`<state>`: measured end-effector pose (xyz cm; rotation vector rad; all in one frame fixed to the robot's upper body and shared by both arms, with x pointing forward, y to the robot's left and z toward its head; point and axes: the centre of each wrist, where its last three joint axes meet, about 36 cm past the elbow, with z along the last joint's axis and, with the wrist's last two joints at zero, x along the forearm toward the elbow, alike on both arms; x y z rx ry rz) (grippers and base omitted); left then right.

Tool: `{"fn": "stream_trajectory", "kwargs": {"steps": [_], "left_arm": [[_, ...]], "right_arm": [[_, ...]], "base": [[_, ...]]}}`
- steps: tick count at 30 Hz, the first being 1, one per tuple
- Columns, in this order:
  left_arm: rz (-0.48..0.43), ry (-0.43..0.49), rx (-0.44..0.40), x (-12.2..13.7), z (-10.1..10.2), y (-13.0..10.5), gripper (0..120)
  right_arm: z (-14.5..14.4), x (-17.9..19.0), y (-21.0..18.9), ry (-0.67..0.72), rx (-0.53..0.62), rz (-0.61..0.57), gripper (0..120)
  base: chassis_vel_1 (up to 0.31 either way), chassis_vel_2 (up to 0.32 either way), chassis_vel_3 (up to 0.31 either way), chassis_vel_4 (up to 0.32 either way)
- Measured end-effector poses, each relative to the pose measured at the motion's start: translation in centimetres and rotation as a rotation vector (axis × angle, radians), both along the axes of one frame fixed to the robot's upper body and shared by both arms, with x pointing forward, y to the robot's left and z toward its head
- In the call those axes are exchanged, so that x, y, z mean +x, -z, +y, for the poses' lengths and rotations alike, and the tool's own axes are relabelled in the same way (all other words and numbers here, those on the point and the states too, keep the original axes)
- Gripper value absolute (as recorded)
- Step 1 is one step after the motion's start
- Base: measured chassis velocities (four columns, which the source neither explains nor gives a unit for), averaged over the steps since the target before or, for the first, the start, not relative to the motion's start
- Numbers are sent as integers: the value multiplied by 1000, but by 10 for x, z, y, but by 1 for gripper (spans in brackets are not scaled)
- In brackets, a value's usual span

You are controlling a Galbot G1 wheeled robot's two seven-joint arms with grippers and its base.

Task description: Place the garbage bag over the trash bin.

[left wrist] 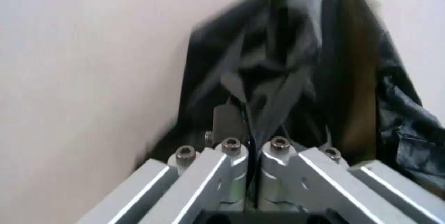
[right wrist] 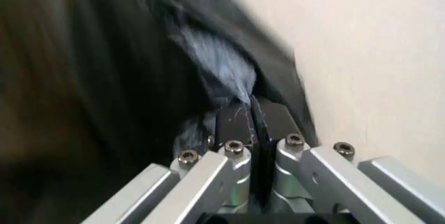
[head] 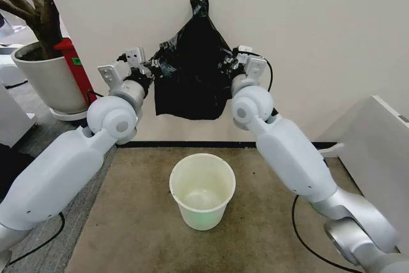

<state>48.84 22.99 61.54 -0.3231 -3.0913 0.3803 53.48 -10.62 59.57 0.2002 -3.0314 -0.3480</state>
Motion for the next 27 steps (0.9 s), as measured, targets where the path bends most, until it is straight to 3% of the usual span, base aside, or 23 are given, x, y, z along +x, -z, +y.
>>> {"fn": "stream_trajectory", "kwargs": {"steps": [6, 9, 16, 17, 22, 27], "left_arm": [[97, -1, 36, -36, 8, 40, 0], [97, 1, 45, -43, 11, 40, 0], [-58, 62, 48, -55, 21, -18, 0], [-58, 62, 48, -55, 21, -18, 0], [-176, 147, 88, -89, 20, -57, 0], [-249, 222, 123, -115, 16, -74, 0]], "right_arm": [[-12, -42, 39, -42, 25, 105, 0], [-17, -50, 33, -49, 43, 90, 0], [-52, -76, -43, -132, 146, -44, 0], [-52, -76, -43, -132, 146, -44, 0], [-91, -102, -101, -211, 201, -116, 0], [-117, -129, -136, -253, 200, -181, 0]], "base": [[0, 0, 0, 0], [0, 0, 0, 0], [0, 0, 0, 0], [0, 0, 0, 0], [0, 0, 0, 0], [0, 0, 0, 0]]}}
